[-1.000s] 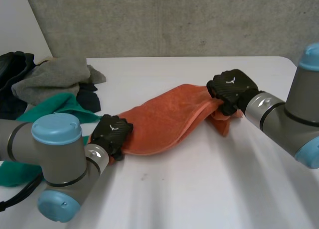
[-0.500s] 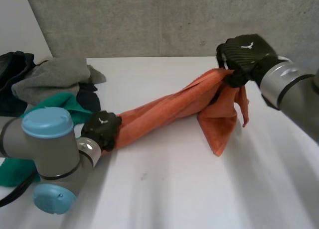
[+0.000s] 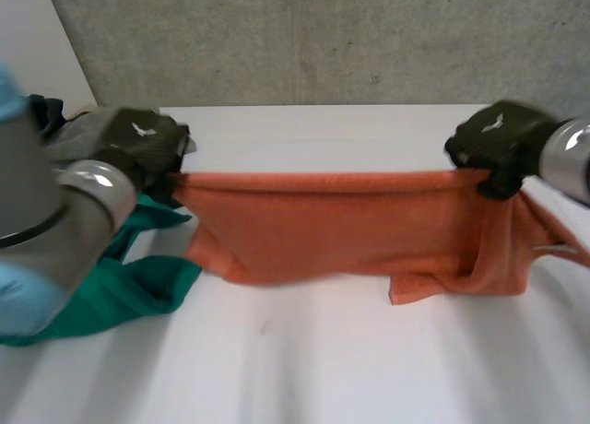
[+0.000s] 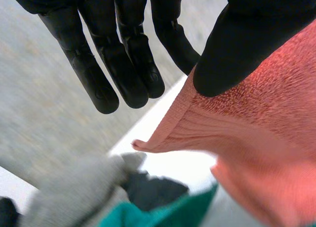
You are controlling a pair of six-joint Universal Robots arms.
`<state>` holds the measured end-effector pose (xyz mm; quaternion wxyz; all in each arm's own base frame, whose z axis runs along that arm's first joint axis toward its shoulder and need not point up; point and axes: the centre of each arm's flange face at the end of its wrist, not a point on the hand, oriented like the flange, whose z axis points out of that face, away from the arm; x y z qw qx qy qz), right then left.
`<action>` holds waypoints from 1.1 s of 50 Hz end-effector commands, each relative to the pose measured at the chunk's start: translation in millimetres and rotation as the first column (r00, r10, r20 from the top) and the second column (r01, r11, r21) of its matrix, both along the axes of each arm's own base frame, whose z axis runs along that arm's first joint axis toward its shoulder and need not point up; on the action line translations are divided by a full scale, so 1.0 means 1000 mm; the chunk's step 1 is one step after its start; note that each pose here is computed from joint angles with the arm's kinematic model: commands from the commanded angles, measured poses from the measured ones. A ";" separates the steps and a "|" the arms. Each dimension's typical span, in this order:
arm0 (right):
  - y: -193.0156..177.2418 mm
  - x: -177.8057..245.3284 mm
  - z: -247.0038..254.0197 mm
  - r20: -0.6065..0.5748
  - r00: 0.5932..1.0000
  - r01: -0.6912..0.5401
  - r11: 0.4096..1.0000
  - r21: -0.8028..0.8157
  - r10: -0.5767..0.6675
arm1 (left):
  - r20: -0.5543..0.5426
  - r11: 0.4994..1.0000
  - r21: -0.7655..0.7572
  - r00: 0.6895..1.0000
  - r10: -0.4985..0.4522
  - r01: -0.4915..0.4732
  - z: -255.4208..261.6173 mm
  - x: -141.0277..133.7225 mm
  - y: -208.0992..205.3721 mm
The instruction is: Fold the laundry.
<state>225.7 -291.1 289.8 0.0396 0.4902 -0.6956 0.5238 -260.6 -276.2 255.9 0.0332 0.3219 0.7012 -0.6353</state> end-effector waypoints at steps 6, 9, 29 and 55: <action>-0.111 0.038 0.014 0.234 0.969 0.179 0.886 -0.427 -0.083 | -0.114 0.841 -0.538 0.993 -0.001 -0.061 0.057 -0.051 -0.127; -0.128 0.037 0.057 0.382 0.924 0.281 0.736 -0.616 -0.032 | -0.239 0.696 -0.702 0.970 -0.033 -0.150 0.114 -0.048 -0.130; -0.071 0.026 -0.022 0.355 0.934 0.120 0.898 -0.424 0.043 | -0.186 0.899 -0.435 0.982 -0.026 -0.058 0.013 -0.023 -0.068; 0.026 0.066 0.020 0.291 0.930 -0.081 0.898 -0.432 0.224 | -0.327 0.996 0.050 0.943 -0.060 0.080 -0.101 -0.063 -0.019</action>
